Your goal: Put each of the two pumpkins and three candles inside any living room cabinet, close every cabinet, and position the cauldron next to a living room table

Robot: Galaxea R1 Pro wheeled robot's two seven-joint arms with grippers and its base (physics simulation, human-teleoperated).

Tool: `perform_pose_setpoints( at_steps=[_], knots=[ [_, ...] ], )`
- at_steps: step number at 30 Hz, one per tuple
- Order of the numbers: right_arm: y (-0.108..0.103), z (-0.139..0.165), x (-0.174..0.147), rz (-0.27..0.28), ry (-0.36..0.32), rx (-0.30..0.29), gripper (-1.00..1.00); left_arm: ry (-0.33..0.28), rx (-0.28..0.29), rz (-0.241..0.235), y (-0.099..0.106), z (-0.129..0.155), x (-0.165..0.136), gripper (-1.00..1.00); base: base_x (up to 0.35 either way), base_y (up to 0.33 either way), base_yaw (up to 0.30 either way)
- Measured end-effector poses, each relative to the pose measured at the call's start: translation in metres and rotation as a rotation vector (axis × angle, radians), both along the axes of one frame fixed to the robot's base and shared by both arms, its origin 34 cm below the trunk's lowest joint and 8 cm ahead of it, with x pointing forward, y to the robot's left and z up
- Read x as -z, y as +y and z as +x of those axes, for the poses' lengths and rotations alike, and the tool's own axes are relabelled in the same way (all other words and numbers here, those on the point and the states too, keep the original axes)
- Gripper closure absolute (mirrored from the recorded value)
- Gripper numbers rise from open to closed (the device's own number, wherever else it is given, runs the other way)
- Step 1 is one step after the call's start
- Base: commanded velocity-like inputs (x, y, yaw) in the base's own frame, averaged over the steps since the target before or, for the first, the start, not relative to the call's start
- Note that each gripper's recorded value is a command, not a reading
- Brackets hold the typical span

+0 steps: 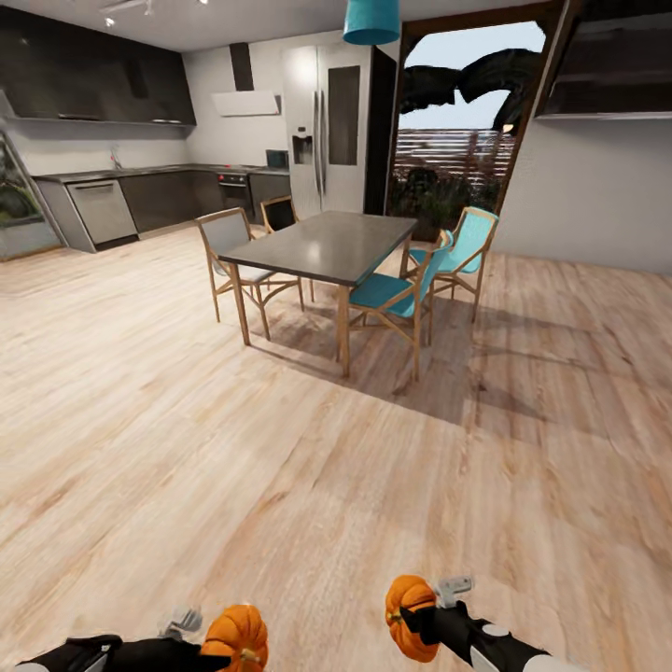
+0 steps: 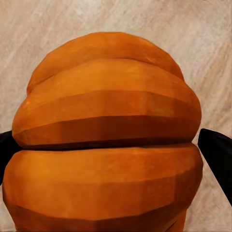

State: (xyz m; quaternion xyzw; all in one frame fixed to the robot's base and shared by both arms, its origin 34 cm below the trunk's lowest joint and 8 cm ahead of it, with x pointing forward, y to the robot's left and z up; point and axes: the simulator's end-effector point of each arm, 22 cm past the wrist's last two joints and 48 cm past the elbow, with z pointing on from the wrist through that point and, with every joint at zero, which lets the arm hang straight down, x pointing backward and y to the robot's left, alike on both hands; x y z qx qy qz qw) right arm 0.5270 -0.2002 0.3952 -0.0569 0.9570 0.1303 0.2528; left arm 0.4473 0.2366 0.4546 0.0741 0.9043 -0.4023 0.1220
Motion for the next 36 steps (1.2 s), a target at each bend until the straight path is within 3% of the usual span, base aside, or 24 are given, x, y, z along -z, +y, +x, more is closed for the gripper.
perform_pose_setpoints(
  at_steps=[2, 3, 7, 10, 14, 20, 31, 35, 36],
  knots=[
    [0.016, -0.025, 0.0, 0.05, 0.002, -0.066, 1.0, -0.022, 0.145, -0.014, -0.022, -0.025, -0.001, 1.0, 0.0, 0.0, 0.288],
    [0.019, -0.031, -0.001, 0.059, 0.005, -0.088, 1.0, -0.028, 0.169, -0.005, -0.021, -0.028, -0.002, 1.0, 0.0, 0.0, 0.289],
    [0.02, -0.034, -0.01, 0.076, 0.002, -0.097, 1.0, -0.055, 0.137, 0.027, -0.001, -0.019, -0.009, 1.0, 0.0, 0.0, 0.289],
    [0.02, -0.035, -0.015, 0.076, 0.004, -0.091, 1.0, -0.064, 0.079, 0.043, 0.012, -0.011, -0.015, 1.0, 0.0, 0.0, 0.289],
    [0.019, -0.035, -0.022, 0.069, 0.005, -0.086, 1.0, -0.037, 0.072, 0.065, 0.021, -0.028, -0.015, 1.0, 0.0, 0.0, 0.291],
    [-0.001, -0.028, -0.027, -0.018, -0.001, -0.036, 1.0, -0.031, 0.057, 0.088, 0.037, -0.03, -0.024, 1.0, 0.0, 0.0, 0.292],
    [-0.002, -0.025, -0.047, -0.031, -0.004, -0.025, 1.0, -0.028, 0.047, 0.114, 0.056, -0.03, -0.045, 1.0, 0.0, 0.0, 0.292],
    [-0.015, -0.018, -0.053, -0.084, -0.017, 0.016, 1.0, -0.026, 0.045, 0.111, 0.054, -0.029, -0.051, 1.0, 0.0, 0.0, 0.284],
    [-0.021, -0.007, -0.058, -0.104, -0.038, 0.032, 1.0, -0.031, 0.017, 0.108, 0.055, -0.024, -0.054, 1.0, 0.0, 0.0, 0.277]
  ],
)
